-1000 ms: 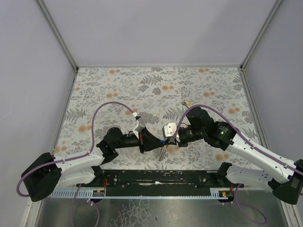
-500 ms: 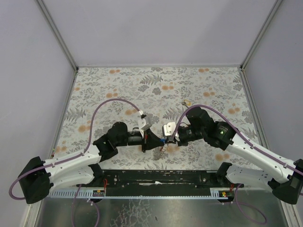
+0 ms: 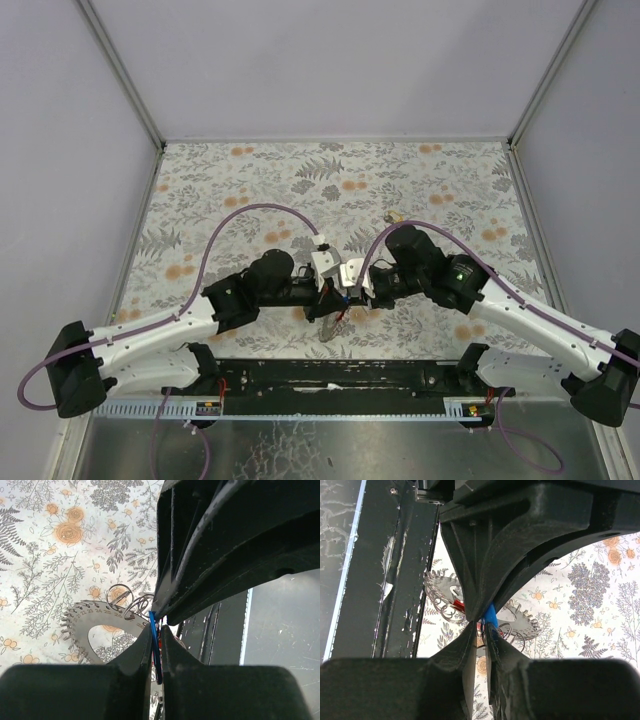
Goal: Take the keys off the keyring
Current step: Remove the key from the keyring.
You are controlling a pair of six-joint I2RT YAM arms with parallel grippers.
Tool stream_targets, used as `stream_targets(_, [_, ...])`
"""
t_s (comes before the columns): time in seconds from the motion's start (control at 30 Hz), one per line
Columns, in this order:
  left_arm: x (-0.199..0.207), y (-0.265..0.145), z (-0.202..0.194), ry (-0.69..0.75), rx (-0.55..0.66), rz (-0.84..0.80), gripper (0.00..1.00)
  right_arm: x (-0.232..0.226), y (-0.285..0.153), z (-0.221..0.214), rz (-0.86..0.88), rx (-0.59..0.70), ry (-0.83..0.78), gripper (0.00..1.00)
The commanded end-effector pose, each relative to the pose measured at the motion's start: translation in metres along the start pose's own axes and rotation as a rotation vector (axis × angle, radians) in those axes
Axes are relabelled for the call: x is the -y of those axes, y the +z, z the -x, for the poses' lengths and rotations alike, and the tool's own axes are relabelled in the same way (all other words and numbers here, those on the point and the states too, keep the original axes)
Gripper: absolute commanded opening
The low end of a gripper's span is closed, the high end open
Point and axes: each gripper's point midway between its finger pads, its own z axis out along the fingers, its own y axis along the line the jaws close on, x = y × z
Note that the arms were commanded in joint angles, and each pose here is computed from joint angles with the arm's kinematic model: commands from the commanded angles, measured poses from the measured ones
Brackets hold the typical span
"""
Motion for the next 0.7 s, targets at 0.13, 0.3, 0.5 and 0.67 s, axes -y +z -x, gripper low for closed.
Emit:
stream_targets(0.13, [0.015,-0.004,0.045,0.083,0.101,-0.033,0.00,0.002,0.003,0.017,0.008,0.032,-0.064,0.19])
stream_targets(0.3, [0.017,-0.005,0.047,0.090,0.103,-0.043,0.00,0.001,0.005,0.011,0.006,0.011,-0.079,0.24])
stream_targets(0.5, [0.017,-0.006,0.050,0.098,0.108,-0.043,0.00,0.003,0.005,0.006,-0.003,-0.010,-0.088,0.24])
stream_targets(0.67, [0.018,-0.006,0.052,0.101,0.114,-0.049,0.00,0.006,0.007,0.003,-0.020,-0.026,-0.095,0.24])
